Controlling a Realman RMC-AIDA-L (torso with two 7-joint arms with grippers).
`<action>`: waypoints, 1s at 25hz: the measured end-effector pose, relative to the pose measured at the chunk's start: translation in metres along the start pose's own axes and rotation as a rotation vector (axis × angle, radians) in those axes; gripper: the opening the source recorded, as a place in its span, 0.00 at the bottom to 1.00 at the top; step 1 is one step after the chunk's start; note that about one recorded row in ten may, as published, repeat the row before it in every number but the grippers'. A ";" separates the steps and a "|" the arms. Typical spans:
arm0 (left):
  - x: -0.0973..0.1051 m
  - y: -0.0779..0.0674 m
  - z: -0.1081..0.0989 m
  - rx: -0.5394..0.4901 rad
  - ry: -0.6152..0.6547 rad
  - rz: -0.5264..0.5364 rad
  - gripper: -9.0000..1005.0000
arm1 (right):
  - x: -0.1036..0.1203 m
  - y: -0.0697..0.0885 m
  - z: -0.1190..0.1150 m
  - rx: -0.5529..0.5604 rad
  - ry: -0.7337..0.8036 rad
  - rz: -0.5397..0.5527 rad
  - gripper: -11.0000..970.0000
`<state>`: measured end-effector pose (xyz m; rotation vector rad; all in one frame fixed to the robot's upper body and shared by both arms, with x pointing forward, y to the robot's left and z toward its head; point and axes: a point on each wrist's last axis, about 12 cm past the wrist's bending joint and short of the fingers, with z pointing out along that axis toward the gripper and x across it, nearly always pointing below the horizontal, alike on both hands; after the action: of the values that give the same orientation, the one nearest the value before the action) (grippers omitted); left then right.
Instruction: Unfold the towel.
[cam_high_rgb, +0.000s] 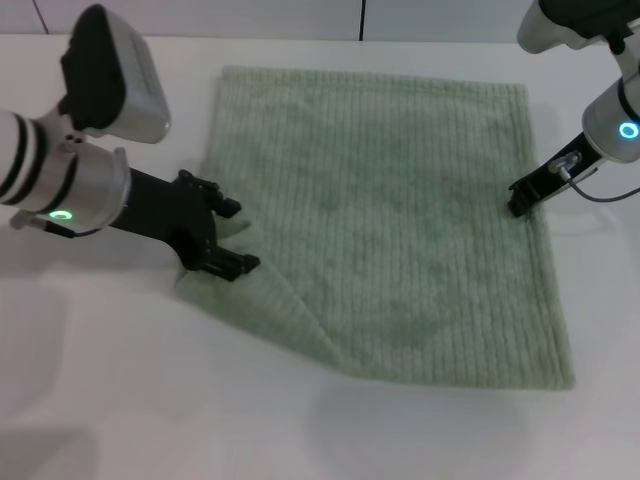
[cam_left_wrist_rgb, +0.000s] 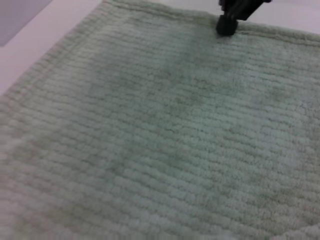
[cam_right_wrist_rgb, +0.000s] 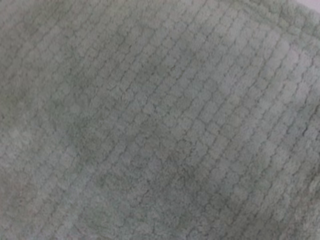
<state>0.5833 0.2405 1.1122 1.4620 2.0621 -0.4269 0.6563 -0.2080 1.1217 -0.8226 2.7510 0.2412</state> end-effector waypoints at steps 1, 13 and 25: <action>0.002 -0.001 -0.003 -0.005 -0.002 -0.001 0.78 | 0.000 0.000 0.000 0.000 0.000 0.000 0.01; 0.033 -0.022 -0.027 0.022 0.081 -0.094 0.78 | 0.000 0.000 0.000 0.002 0.001 -0.003 0.01; 0.030 -0.044 -0.082 0.063 -0.242 0.008 0.78 | 0.003 -0.002 0.001 0.004 0.003 -0.001 0.01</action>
<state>0.5130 0.2938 1.1554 1.3800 1.8651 -0.6385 0.6552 -0.2107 1.1194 -0.8234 2.7534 0.2341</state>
